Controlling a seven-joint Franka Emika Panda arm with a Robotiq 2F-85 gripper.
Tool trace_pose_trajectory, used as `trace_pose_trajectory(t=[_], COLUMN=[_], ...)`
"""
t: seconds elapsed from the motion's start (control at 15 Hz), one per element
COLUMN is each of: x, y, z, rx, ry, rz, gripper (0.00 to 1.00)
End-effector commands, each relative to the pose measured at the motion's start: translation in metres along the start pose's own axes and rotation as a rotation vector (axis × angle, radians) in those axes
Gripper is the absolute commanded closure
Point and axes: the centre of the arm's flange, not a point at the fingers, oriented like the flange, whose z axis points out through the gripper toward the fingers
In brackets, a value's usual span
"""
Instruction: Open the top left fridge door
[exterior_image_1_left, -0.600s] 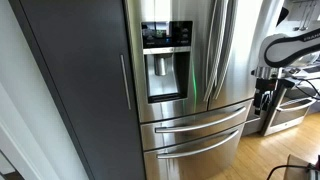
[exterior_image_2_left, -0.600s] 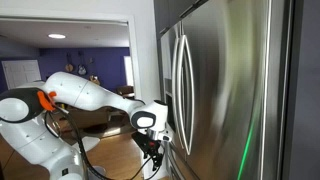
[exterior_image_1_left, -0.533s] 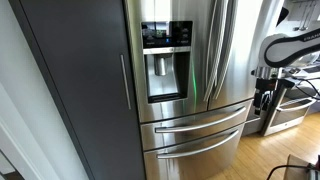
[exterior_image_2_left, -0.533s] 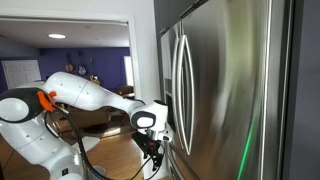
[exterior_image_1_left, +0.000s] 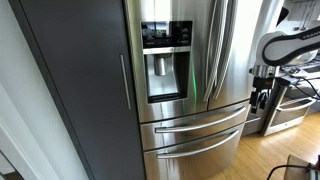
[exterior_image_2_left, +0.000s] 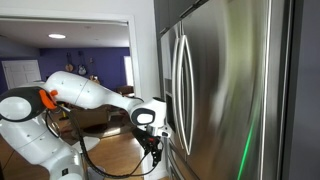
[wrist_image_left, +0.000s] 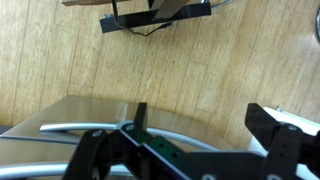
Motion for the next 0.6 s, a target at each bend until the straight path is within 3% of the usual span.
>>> trace_pose_trajectory(t=[0.0,0.27,0.53], x=[0.013,0.012,0.002], y=[-0.064,-0.114,-0.121], z=[-0.039,-0.088,-0.114], rx=[-0.095,-0.226,-0.308], ry=[0.074,0.210,0.342], rz=[0.147,0.257,0.371], gripper=[0.00,0.00,0.00])
